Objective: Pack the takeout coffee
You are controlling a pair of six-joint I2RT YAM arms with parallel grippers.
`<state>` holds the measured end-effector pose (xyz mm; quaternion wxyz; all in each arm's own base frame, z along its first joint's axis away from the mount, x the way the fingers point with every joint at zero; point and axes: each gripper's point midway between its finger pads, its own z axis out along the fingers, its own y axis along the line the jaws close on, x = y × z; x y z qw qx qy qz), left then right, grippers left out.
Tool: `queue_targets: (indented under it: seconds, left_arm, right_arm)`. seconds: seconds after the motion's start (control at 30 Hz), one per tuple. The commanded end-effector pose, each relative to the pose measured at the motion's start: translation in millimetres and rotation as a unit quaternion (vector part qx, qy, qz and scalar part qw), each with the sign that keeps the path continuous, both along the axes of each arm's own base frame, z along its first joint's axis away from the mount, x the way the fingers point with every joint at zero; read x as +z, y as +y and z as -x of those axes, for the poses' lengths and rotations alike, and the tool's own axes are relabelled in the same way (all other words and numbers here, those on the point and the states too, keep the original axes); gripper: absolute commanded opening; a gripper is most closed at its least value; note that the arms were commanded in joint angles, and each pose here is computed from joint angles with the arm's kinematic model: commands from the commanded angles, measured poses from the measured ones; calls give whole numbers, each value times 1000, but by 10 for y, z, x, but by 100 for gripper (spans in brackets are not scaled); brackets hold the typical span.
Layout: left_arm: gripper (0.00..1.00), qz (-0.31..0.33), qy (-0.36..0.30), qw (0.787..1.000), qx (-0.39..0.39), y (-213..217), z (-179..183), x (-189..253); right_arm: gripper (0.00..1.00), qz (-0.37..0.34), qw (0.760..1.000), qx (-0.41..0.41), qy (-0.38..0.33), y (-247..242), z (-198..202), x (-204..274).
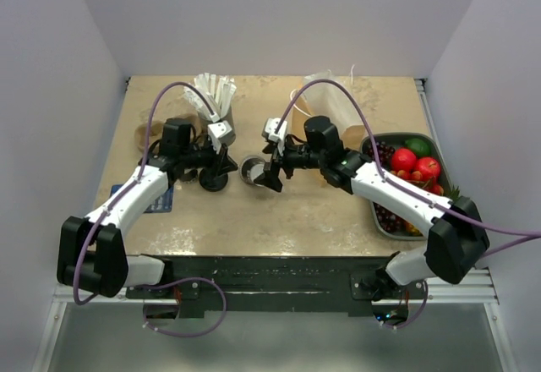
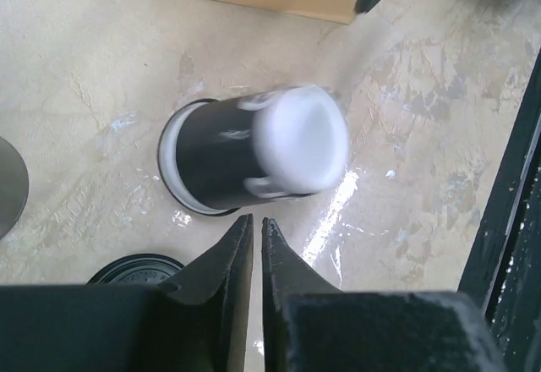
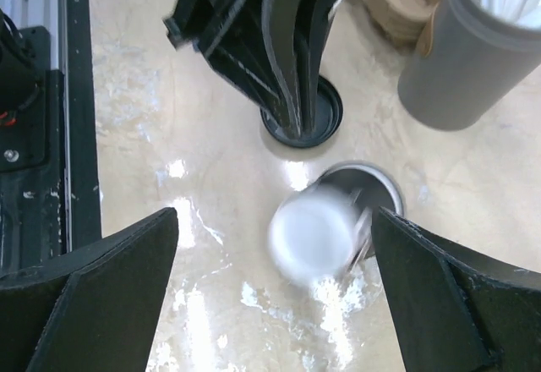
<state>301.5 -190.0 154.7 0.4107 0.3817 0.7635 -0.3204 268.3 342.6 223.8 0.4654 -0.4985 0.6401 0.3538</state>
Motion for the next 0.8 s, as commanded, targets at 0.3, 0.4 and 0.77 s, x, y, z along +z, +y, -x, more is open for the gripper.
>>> queue_targets:
  seconds: [0.3,0.4,0.77]
  left_arm:
    - [79,42,4,995,93,-7,-279,253]
    - [81,37,-8,992,120,33,-424,319]
    - [87,-78,-76,992,-70,-90,-315,188]
  right_arm:
    - [99,41,987,-124,99,-129,-249,-437]
    - [99,41,985,-131,103,-99,-316,-432]
    - [99,13,991,-119,58,-161,-398,-70]
